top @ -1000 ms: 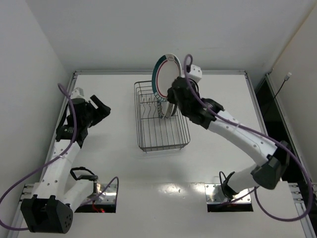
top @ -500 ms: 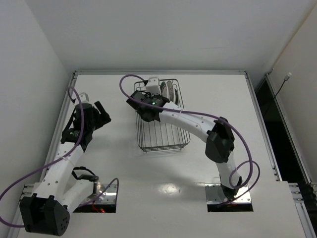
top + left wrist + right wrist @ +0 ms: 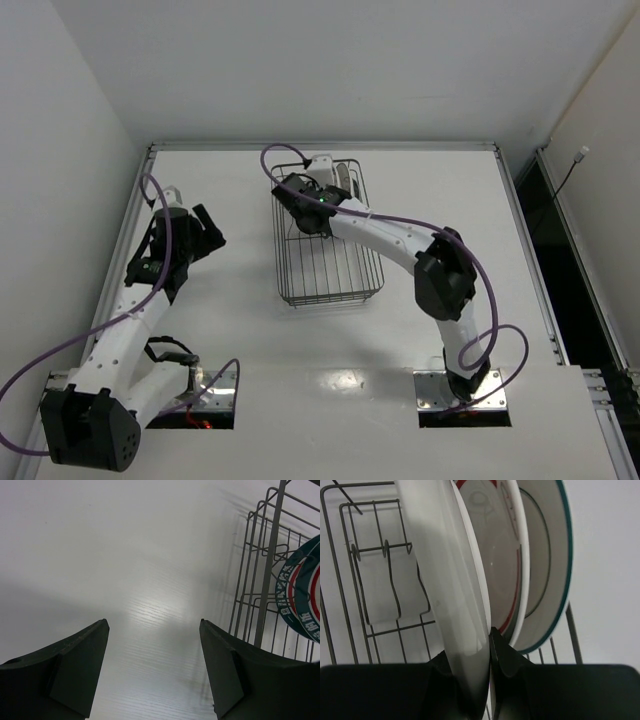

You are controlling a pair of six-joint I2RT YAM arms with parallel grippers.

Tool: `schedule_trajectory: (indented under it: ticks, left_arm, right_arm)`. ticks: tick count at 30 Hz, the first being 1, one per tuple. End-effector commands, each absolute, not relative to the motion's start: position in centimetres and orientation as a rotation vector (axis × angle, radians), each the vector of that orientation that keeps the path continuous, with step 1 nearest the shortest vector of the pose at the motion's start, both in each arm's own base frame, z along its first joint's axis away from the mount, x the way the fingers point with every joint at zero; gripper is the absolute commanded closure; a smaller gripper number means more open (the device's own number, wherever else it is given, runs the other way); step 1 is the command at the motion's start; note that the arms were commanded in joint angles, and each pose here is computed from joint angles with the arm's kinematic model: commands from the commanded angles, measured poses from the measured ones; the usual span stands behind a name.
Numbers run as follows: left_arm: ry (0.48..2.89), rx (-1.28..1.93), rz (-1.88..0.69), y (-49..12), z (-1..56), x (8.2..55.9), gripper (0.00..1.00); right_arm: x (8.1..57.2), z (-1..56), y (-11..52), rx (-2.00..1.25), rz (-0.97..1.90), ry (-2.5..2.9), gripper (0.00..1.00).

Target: Load the plates into the dish rack

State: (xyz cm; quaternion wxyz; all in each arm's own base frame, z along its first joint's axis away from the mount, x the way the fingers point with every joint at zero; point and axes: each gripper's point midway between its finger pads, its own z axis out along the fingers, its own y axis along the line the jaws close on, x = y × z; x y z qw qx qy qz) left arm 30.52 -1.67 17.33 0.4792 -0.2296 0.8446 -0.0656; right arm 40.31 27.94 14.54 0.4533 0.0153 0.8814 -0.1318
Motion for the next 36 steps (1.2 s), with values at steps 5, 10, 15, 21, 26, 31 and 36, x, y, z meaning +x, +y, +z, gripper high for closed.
schedule_trajectory:
  ticks: [5, 10, 15, 21, 26, 31, 36]
  left_arm:
    - [2.046, -0.527, -0.170, -2.0, 17.8, 31.4, 0.29]
    - [2.049, -0.521, -0.181, -2.2, 17.7, 31.6, 0.29]
    - [2.050, -0.521, -0.181, -2.2, 17.7, 31.6, 0.29]
    - [2.056, -0.527, -0.168, -2.1, 17.5, 31.7, 0.29]
    - [2.052, -0.533, -0.157, -1.9, 17.5, 31.7, 0.29]
    - [2.052, -0.533, -0.157, -1.9, 17.5, 31.7, 0.29]
    - [2.066, -0.513, -0.155, -2.2, 17.2, 31.7, 0.29]
  right_arm:
    - [42.2, 14.4, 28.3, 0.066, -0.166, 2.219, 0.96]
    - [42.5, 15.7, 28.9, 0.039, -0.078, 2.242, 0.85]
    - [41.8, 18.5, 27.7, 0.042, -0.099, 2.225, 0.79]
    - [40.9, 23.5, 25.7, 0.046, -0.063, 2.194, 0.42]
    - [38.3, 34.9, 21.6, 0.171, 0.042, 1.968, 0.17]
    - [36.4, 38.3, 16.5, 0.177, 0.156, 1.865, 0.00]
    - [35.6, 38.3, 14.1, 0.185, 0.147, 1.826, 0.00]
